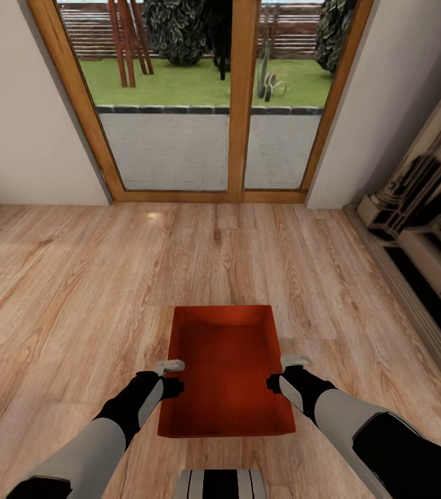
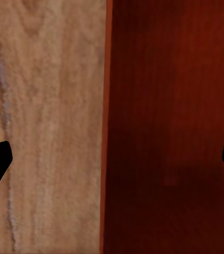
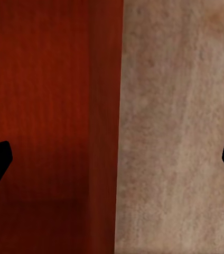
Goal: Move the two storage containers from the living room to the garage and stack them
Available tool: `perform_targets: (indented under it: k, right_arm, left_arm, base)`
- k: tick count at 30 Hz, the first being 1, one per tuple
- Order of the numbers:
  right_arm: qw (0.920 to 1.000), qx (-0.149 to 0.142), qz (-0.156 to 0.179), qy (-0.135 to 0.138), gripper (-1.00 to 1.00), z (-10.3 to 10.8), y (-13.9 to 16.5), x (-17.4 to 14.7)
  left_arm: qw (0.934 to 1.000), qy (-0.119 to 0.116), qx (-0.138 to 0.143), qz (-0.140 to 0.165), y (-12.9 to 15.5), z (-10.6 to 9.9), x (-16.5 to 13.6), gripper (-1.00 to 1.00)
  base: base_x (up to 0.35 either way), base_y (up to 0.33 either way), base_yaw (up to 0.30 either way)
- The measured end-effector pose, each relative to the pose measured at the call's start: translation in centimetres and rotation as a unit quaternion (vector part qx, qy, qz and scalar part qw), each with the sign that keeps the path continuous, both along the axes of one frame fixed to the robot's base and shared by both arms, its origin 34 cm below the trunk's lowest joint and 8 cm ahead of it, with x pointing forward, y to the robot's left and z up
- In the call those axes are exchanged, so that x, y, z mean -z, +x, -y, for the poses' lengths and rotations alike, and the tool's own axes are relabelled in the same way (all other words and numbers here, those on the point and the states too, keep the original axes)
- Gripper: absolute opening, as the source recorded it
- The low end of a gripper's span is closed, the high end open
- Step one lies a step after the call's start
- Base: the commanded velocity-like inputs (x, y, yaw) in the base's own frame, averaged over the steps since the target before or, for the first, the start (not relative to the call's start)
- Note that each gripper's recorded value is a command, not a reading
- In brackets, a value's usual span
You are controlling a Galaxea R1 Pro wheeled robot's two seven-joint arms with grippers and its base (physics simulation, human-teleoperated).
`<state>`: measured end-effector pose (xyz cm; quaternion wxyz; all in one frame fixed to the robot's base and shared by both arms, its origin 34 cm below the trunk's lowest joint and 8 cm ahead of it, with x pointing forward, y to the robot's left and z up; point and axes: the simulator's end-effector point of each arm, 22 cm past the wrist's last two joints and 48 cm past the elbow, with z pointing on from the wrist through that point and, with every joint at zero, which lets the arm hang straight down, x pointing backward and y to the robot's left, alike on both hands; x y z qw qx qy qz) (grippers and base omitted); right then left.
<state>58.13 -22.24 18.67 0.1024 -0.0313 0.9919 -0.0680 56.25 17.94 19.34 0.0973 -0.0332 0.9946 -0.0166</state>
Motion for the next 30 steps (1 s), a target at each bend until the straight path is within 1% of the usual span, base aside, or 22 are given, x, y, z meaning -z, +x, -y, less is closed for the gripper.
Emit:
perform_targets:
  k: [20, 21, 24, 25, 26, 28, 30]
  right_arm:
    - [1.0000, 0.000, 0.000, 0.001, 1.00, -0.17, 0.00, -0.01]
    - [1.0000, -0.001, 0.000, 0.001, -1.00, -0.20, 0.00, -0.01]
    - [1.0000, -0.001, 0.000, 0.001, -1.00, -0.23, 0.00, -0.01]
    - [1.0000, 0.003, 0.000, 0.005, -1.00, -0.35, -0.02, 0.01]
    - [0.9999, 0.009, 0.000, 0.009, -1.00, -0.51, -0.04, 0.01]
    - [1.0000, 0.003, 0.001, 0.004, -1.00, -0.26, 0.05, -0.04]
    - [0.9999, 0.010, 0.001, 0.009, -1.00, -0.35, 0.02, 0.00]
  left_arm:
    - [1.0000, 0.000, -0.001, -0.003, -0.21, -0.08, 0.11, 1.00]
    - [1.0000, 0.000, -0.002, -0.003, -0.24, -0.08, 0.13, -1.00]
    - [1.0000, 0.000, -0.003, -0.006, -0.41, -0.10, 0.21, -1.00]
    - [1.0000, 0.000, -0.002, -0.006, -0.45, -0.08, 0.23, -1.00]
    - [0.9999, -0.009, -0.010, -0.007, -0.48, 0.26, 0.23, -1.00]
    - [0.9999, -0.010, -0.012, -0.006, -0.46, 0.28, 0.21, -1.00]
    - [0.9999, -0.010, -0.012, -0.006, -0.41, 0.25, 0.19, -1.00]
  base:
    - [0.000, 0.000, 0.000]
    - [0.000, 0.000, 0.000]
    - [0.000, 0.000, 0.000]
    - [0.000, 0.000, 0.000]
    - [0.000, 0.000, 0.000]
    - [0.000, 0.000, 0.000]
    - [0.000, 0.000, 0.000]
